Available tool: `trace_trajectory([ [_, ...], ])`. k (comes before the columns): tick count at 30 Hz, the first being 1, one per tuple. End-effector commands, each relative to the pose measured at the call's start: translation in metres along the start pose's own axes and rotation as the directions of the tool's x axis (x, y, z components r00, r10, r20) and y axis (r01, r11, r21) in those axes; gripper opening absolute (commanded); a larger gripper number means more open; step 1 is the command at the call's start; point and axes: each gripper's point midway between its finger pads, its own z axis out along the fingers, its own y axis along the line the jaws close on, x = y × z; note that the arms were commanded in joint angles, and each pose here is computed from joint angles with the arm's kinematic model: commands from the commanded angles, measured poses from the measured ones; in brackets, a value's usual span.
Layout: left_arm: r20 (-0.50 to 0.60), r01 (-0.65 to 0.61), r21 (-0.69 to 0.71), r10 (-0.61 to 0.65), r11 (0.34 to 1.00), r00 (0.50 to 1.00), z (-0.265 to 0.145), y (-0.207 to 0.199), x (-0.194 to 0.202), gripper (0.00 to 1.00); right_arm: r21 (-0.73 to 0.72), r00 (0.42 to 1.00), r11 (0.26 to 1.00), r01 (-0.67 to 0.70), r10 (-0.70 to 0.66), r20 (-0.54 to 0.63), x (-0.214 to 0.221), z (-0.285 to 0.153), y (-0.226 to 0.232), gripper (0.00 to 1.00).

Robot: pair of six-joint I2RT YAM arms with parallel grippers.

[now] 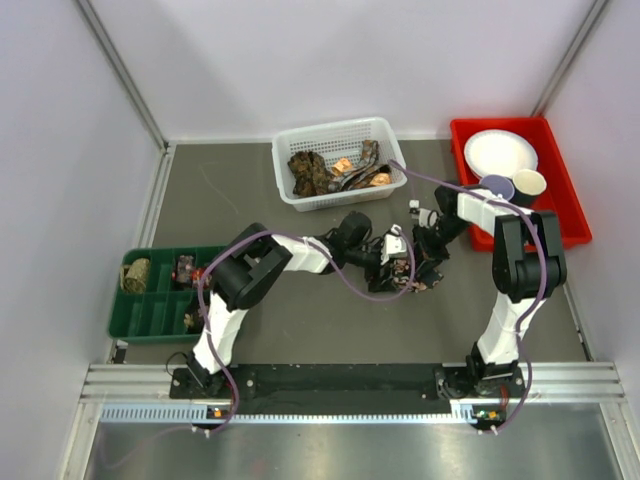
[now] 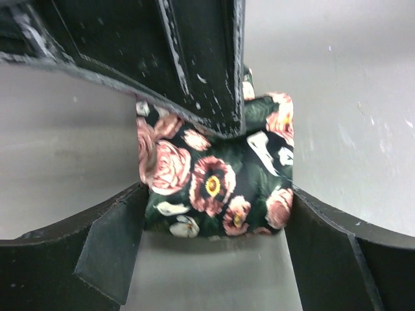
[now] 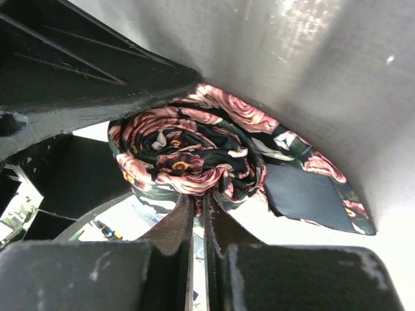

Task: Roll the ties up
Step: Roll the tie at the center of the board.

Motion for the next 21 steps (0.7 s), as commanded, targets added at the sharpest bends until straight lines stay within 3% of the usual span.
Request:
trace_trajectory([
  [1, 0.086, 0.008, 0.046, -0.012, 0.999, 0.996, 0.017, -0.006, 0.0, 0.86, 0.294, 0.994, 0.951, 0.099, -0.109, 0.016, -0.02, 0.011, -0.064, 0.0],
  [4, 0.117, -0.034, 0.043, 0.029, 0.998, 0.993, 0.025, -0.008, -0.001, 0.86, 0.293, 0.994, 0.951, 0.1, -0.108, 0.01, -0.021, 0.011, -0.064, 0.0],
  [7, 0.11, -0.048, 0.043, 0.043, 0.998, 0.993, 0.033, -0.011, 0.004, 0.77, 0.291, 0.994, 0.951, 0.102, -0.109, 0.009, -0.023, 0.012, -0.065, 0.0],
  [12, -0.024, -0.017, 0.016, 0.017, 1.0, 1.0, 0.03, -0.01, 0.027, 0.49, 0.266, 0.993, 0.958, 0.106, -0.116, 0.022, -0.027, 0.011, -0.058, 0.0],
  [14, -0.087, -0.006, 0.012, 0.007, 1.0, 0.996, 0.021, -0.015, 0.039, 0.47, 0.256, 0.993, 0.961, 0.106, -0.116, 0.026, -0.028, 0.01, -0.056, 0.0],
  [18, -0.209, 0.053, 0.003, -0.051, 0.999, 0.976, 0.002, -0.03, 0.067, 0.31, 0.191, 0.993, 0.976, 0.108, -0.116, 0.032, -0.029, 0.006, -0.044, 0.0],
  [21, -0.326, 0.106, -0.034, -0.111, 0.994, 0.939, -0.011, -0.035, 0.091, 0.24, 0.082, 0.991, 0.993, 0.086, -0.094, 0.1, -0.031, -0.019, -0.028, 0.26],
])
